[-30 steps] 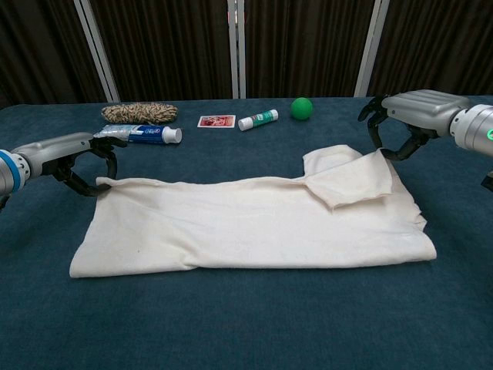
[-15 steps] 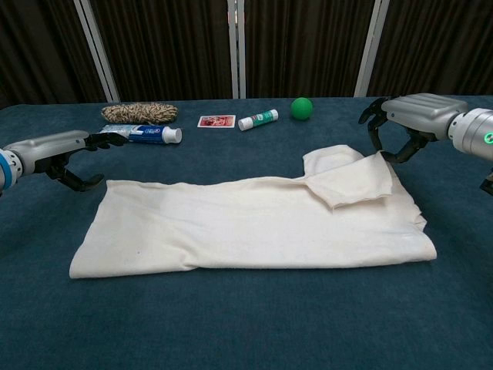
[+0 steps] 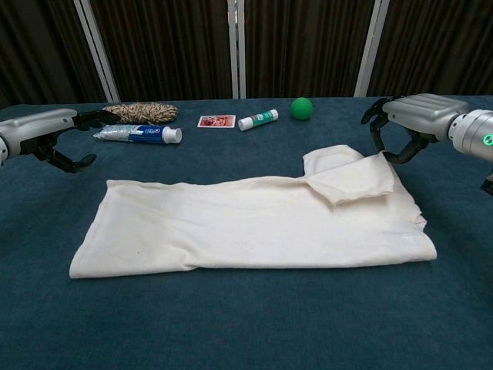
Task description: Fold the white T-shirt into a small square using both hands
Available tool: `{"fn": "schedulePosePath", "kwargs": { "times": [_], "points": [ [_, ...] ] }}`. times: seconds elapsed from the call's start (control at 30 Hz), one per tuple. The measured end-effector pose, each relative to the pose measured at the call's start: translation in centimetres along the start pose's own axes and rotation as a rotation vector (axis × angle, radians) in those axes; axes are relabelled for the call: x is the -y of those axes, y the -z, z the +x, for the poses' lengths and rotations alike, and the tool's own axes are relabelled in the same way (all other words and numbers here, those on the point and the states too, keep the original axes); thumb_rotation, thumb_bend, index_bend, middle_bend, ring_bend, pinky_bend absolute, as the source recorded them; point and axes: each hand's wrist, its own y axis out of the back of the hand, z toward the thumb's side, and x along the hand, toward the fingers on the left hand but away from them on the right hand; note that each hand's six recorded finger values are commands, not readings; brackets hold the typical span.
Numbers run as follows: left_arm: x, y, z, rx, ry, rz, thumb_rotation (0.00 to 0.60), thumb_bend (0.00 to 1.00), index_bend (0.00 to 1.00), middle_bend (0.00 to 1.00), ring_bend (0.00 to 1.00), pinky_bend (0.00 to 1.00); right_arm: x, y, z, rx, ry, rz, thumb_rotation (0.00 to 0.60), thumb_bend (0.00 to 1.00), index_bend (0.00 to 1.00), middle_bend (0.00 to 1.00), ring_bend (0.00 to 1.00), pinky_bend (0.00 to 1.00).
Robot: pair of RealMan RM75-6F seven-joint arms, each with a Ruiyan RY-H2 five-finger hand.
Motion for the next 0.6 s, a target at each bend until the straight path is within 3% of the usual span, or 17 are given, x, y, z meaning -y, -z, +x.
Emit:
{"fn": "schedulePosePath", "kwargs": {
  "times": [0.1, 0.17, 0.27, 0.37, 0.6],
  "points": [
    [-0.4, 0.0, -0.2, 0.000, -0.006, 0.000, 0.600, 0.61, 0.00, 0.00, 0.00, 0.00, 0.2, 0.0, 0.0, 0.003, -0.007, 0.003, 0.600, 0.29, 0.52, 0.13, 0.00, 0.00],
    [-0.6, -0.1, -0.3, 0.000, -0.009, -0.002, 0.600, 0.61, 0.00, 0.00, 0.00, 0.00, 0.4, -0.1, 0.0, 0.000, -0.017, 0.010, 0.600, 0.18, 0.29, 0.08, 0.00, 0.00],
    [-0.8, 0.0, -0.5, -0.003, -0.012, -0.002, 0.600, 0.61, 0.00, 0.00, 0.00, 0.00, 0.7, -0.2, 0.0, -0.001, -0.036, 0.017, 0.600, 0.09, 0.10, 0.01, 0.00, 0.00],
    [-1.0, 0.0, -0.7, -0.005, -0.015, -0.006, 0.600, 0.61, 0.00, 0.00, 0.00, 0.00, 0.7, -0.4, 0.2, -0.008, -0.043, 0.025, 0.600, 0.05, 0.03, 0.00, 0.00, 0.00],
    [-1.8, 0.4, -1.5, -0.012, -0.034, -0.009, 0.600, 0.61, 0.00, 0.00, 0.00, 0.00, 0.5, -0.4, 1.2, -0.035, -0.053, 0.068, 0.600, 0.02, 0.00, 0.00, 0.00, 0.00]
  ]
}}
